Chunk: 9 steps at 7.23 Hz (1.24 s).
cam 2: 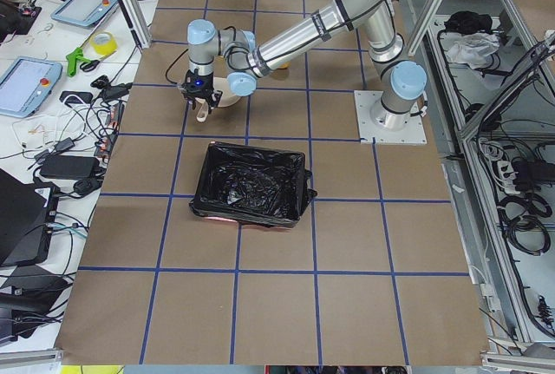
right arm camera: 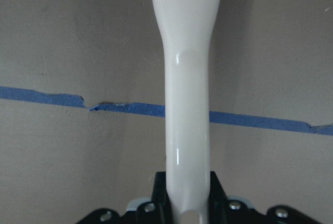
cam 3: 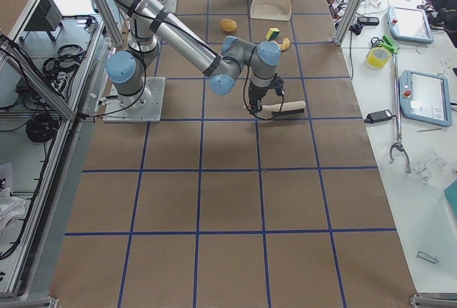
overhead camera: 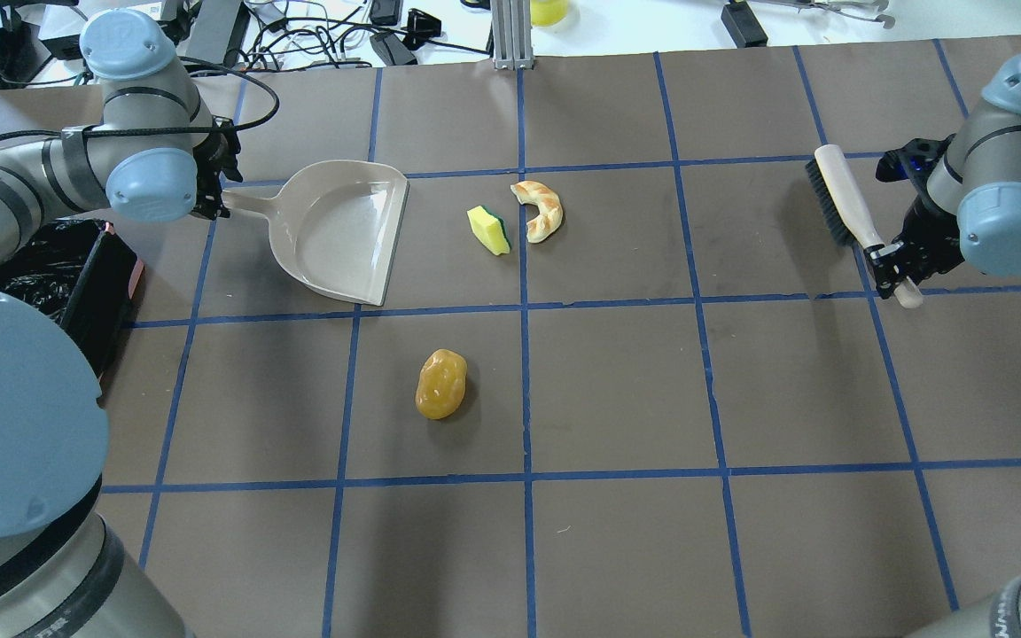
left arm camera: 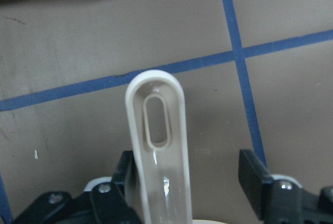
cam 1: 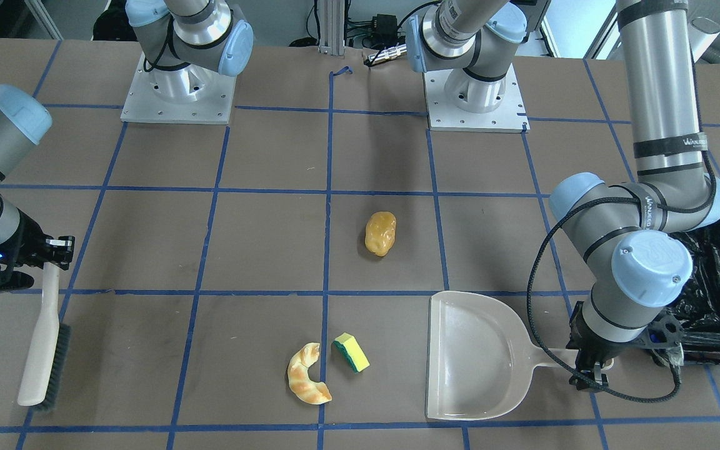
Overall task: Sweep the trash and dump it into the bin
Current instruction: 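Lift the brush with the right gripper and carry it toward the dustpan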
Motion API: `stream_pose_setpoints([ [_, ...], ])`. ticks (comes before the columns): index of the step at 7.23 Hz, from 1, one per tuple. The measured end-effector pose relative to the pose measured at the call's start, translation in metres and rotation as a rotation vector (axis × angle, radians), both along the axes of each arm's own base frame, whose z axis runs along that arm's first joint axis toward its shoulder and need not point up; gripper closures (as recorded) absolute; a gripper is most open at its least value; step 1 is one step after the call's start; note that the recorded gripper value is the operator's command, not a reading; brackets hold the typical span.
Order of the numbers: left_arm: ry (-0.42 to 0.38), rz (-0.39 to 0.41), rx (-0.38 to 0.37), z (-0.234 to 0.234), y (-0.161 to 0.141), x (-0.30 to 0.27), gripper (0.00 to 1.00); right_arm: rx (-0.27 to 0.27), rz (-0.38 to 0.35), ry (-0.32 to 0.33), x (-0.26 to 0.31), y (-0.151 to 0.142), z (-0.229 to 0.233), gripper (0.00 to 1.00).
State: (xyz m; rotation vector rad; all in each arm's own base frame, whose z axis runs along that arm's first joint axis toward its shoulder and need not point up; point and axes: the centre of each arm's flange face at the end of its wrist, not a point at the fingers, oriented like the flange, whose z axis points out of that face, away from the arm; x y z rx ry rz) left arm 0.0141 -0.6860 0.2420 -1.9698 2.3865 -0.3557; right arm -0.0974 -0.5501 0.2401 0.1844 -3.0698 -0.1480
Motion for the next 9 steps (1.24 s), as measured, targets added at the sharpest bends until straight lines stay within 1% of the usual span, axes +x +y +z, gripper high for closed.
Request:
stream_pose_setpoints([
  [2, 0.002, 0.003, -0.002, 0.001, 0.000, 0.000, 1.00, -0.005, -0.046, 0.052, 0.015, -0.004, 0.015, 0.89],
  [3, 0.002, 0.006, -0.005, 0.003, 0.001, 0.000, 1.00, 0.007, -0.060, 0.085, 0.041, -0.004, 0.020, 0.89],
  [4, -0.007, 0.009, -0.010, 0.008, 0.002, 0.001, 1.00, 0.019, -0.076, 0.114, 0.076, -0.003, 0.021, 0.89],
  [6, -0.072, 0.020, -0.011, 0.021, 0.006, 0.003, 1.00, 0.029, -0.119, 0.147, 0.150, 0.004, 0.020, 0.89],
  [8, -0.110, 0.045, -0.013, 0.025, 0.007, -0.007, 1.00, 0.028, -0.181, 0.167, 0.220, 0.019, 0.018, 0.89],
  [9, -0.115, 0.067, -0.018, 0.023, 0.008, -0.020, 1.00, 0.021, -0.206, 0.173, 0.250, 0.027, 0.017, 0.89],
])
